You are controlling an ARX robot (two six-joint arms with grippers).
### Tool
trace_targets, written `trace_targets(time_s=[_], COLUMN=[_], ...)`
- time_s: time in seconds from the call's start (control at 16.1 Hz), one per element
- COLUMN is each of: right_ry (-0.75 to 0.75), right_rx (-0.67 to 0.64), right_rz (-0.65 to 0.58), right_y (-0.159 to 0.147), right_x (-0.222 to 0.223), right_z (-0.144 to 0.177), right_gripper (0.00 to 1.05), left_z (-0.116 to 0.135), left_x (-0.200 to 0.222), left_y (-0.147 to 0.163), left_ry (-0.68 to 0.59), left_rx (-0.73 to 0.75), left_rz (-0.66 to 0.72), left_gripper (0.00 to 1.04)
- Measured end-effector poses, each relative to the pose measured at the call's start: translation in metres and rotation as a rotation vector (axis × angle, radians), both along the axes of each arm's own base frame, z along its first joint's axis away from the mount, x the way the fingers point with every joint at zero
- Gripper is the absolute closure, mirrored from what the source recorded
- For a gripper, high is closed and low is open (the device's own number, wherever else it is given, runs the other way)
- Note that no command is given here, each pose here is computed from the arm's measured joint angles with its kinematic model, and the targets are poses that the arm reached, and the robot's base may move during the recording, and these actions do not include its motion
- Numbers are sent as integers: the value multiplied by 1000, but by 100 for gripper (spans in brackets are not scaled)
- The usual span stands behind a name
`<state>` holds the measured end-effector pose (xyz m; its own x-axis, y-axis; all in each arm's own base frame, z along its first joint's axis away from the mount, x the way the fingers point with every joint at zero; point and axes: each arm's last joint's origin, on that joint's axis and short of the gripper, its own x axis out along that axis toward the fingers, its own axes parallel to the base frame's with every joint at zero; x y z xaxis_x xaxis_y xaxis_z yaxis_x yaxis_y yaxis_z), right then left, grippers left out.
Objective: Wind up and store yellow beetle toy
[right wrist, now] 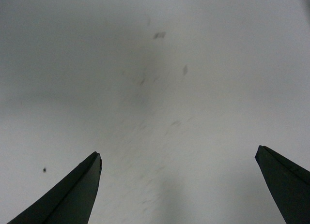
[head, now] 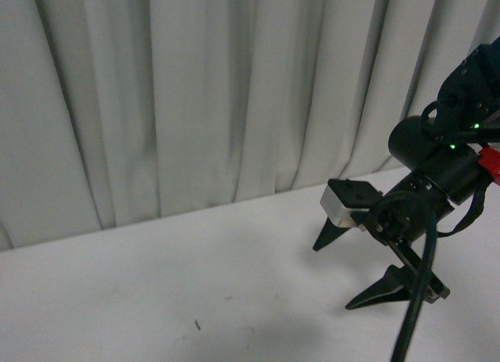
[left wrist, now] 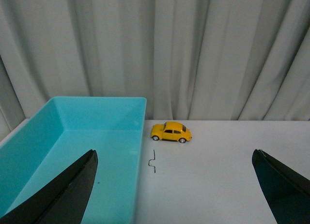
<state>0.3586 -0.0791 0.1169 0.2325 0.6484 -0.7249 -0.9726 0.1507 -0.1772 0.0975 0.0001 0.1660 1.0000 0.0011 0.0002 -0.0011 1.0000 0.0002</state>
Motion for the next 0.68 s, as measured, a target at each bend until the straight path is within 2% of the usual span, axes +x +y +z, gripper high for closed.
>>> trace_targets(time_s=[0.12, 0.19, 0.31, 0.37, 0.43, 0.5, 0.56, 0.62, 0.68], right_ry=[-170, -288, -410, -601, -646, -687, -728, -761, -739], right_rx=[56, 83, 54, -164, -205, -87, 105, 322, 522], right_rz=[32, 52, 55, -115, -382, -691, -937, -1071, -1152], right_y=[8, 12, 10, 15, 27, 39, 42, 46, 50], right_x=[-1, -13, -13, -10, -29, -55, -74, -91, -108], right_z=[62, 120, 150, 148, 135, 125, 128, 133, 130], right_gripper=[7, 7, 7, 16, 27, 40, 51, 62, 74], left_z=[0, 0, 0, 0, 0, 0, 0, 0, 0], left_x=[0, 0, 0, 0, 0, 0, 0, 0, 0], left_y=[0, 0, 0, 0, 0, 0, 0, 0, 0], left_ry=[0, 0, 0, 0, 0, 0, 0, 0, 0], left_rx=[0, 0, 0, 0, 0, 0, 0, 0, 0], left_rz=[0, 0, 0, 1, 0, -1, 0, 0, 0], left_gripper=[7, 7, 7, 7, 7, 7, 7, 7, 7])
